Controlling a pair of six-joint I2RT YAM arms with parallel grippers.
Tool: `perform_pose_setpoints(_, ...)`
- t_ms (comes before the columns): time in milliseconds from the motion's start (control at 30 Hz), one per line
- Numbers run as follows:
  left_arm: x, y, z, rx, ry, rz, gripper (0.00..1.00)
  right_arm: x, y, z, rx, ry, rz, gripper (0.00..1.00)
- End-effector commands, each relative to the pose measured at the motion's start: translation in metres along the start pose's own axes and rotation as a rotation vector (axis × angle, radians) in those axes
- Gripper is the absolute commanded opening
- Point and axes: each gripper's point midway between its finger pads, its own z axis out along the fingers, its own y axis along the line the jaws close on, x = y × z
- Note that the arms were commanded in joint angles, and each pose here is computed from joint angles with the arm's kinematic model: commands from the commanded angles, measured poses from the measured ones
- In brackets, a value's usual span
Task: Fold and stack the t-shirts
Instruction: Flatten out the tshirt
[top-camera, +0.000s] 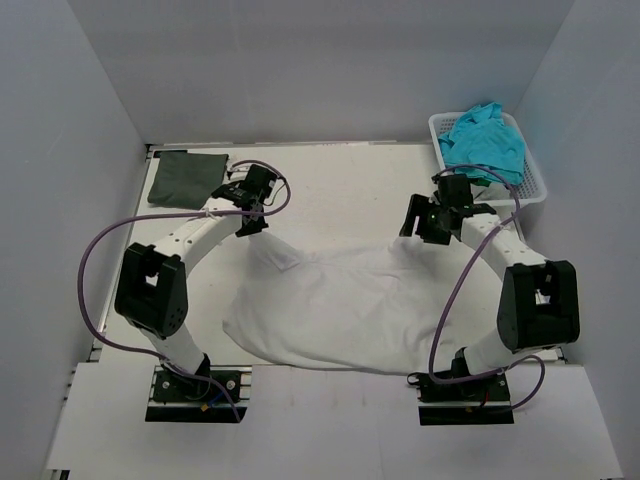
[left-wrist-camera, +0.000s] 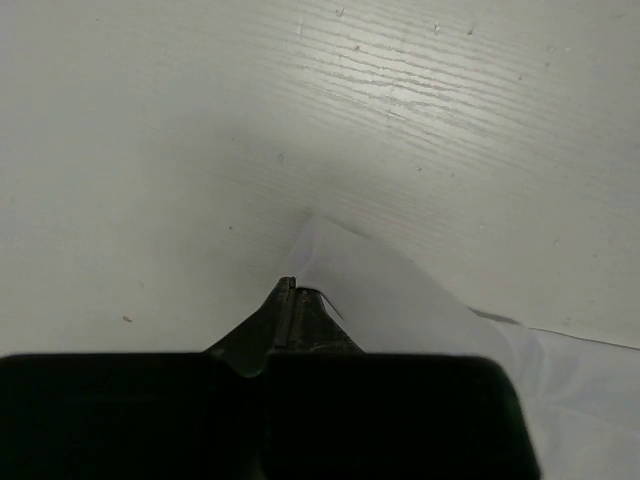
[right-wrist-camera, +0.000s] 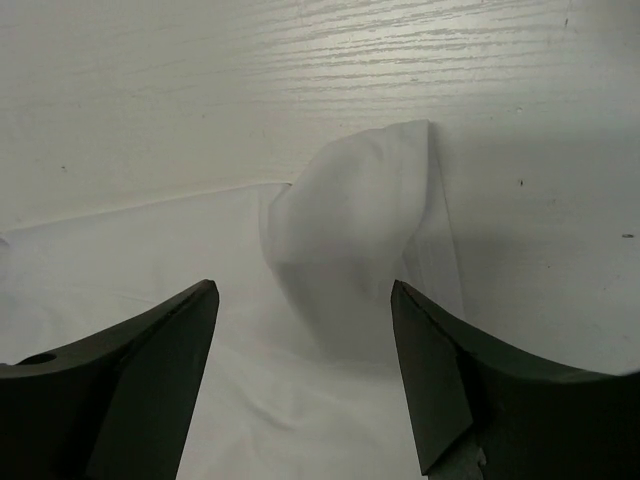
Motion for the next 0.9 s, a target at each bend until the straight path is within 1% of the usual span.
perform_pose_setpoints(0, -0.018, -0.002, -0.009, 0.040, -0.057, -0.066, 0.00, -0.016, 0.008, -0.013, -0.026, -0.054, -0.023, 0.76)
perform_pose_setpoints(100, -0.012, 0.001, 0.000, 0.017, -0.031, -0.058, 0.00, 0.002, -0.002, -0.016, 0.013, -0.019, -0.002, 0.76)
perform_pose_setpoints(133, -0.011, 0.003, -0.001, 0.012, -0.024, -0.054, 0.00, 0.017, -0.010, -0.014, 0.031, 0.013, 0.006, 0.76)
perform_pose_setpoints(200, -0.010, 0.005, 0.003, 0.002, -0.017, -0.057, 0.00, 0.024, -0.017, -0.015, 0.058, 0.016, 0.009, 0.76)
perform_pose_setpoints(233, -0.006, 0.006, 0.006, -0.007, -0.003, -0.049, 0.00, 0.037, -0.024, -0.013, 0.081, 0.039, 0.014, 0.76)
perform_pose_setpoints(333, -0.006, 0.007, 0.007, -0.002, 0.004, -0.057, 0.00, 0.050, -0.030, -0.010, 0.103, 0.070, 0.018, 0.76)
perform_pose_setpoints(500, -0.009, 0.006, 0.001, 0.016, -0.003, -0.065, 0.00, 0.059, -0.033, 0.005, 0.094, 0.107, 0.017, 0.74)
perform_pose_setpoints(567, -0.009, 0.006, 0.001, 0.016, -0.003, -0.065, 0.00, 0.060, -0.033, 0.008, 0.091, 0.118, 0.019, 0.69)
perform_pose_setpoints(700, -0.013, 0.007, -0.004, 0.025, -0.017, -0.072, 0.00, 0.068, -0.031, 0.013, 0.069, 0.147, 0.023, 0.67)
perform_pose_setpoints(767, -0.010, 0.008, -0.003, 0.020, -0.010, -0.068, 0.00, 0.072, -0.033, 0.014, 0.069, 0.160, 0.026, 0.60)
perform_pose_setpoints(867, -0.013, 0.009, -0.007, 0.025, -0.017, -0.072, 0.00, 0.071, -0.030, 0.012, 0.059, 0.154, 0.032, 0.16)
